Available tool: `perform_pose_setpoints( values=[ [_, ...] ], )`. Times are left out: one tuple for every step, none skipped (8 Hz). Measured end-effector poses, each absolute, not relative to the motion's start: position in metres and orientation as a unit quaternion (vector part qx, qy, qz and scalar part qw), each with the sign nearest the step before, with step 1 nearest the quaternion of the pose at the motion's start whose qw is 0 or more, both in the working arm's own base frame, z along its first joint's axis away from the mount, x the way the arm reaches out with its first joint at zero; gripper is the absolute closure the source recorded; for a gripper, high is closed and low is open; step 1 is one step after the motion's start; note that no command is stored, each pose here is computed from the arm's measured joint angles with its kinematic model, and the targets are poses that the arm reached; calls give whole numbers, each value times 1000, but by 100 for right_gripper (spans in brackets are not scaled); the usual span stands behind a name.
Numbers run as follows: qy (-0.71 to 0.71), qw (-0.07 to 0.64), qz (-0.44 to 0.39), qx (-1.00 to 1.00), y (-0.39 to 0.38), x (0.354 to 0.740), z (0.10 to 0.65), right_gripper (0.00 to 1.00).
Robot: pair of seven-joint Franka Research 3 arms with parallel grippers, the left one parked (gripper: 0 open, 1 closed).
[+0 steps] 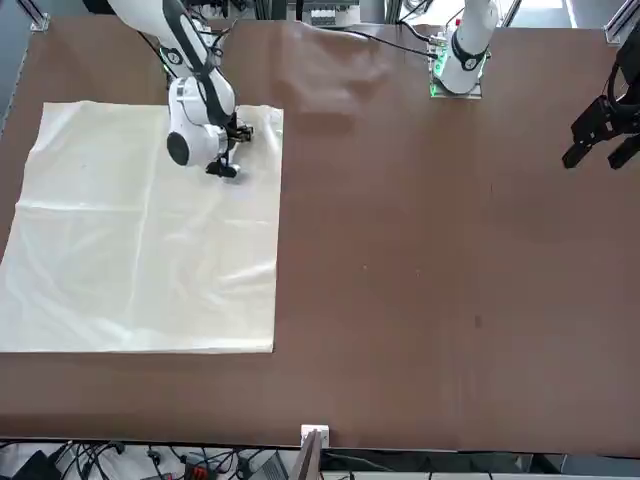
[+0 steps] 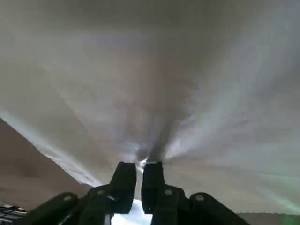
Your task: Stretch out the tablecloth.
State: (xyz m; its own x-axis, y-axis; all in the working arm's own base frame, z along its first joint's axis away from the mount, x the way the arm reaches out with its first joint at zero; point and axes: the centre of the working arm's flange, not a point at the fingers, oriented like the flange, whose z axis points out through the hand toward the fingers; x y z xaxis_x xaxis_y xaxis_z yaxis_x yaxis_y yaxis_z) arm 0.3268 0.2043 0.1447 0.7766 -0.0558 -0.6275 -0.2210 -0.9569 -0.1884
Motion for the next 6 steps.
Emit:
perform_pose_setpoints(
  values=[
    [77, 133, 324, -934, 215, 326, 145, 85],
    [78, 140, 320, -934, 227, 325, 145, 85],
    [75, 143, 318, -934, 238, 323, 145, 85],
    [74, 145, 318, -934, 243, 323, 145, 85],
    [74, 147, 318, -934, 247, 323, 144, 85],
    [75, 150, 318, -933, 252, 324, 144, 85]
  ],
)
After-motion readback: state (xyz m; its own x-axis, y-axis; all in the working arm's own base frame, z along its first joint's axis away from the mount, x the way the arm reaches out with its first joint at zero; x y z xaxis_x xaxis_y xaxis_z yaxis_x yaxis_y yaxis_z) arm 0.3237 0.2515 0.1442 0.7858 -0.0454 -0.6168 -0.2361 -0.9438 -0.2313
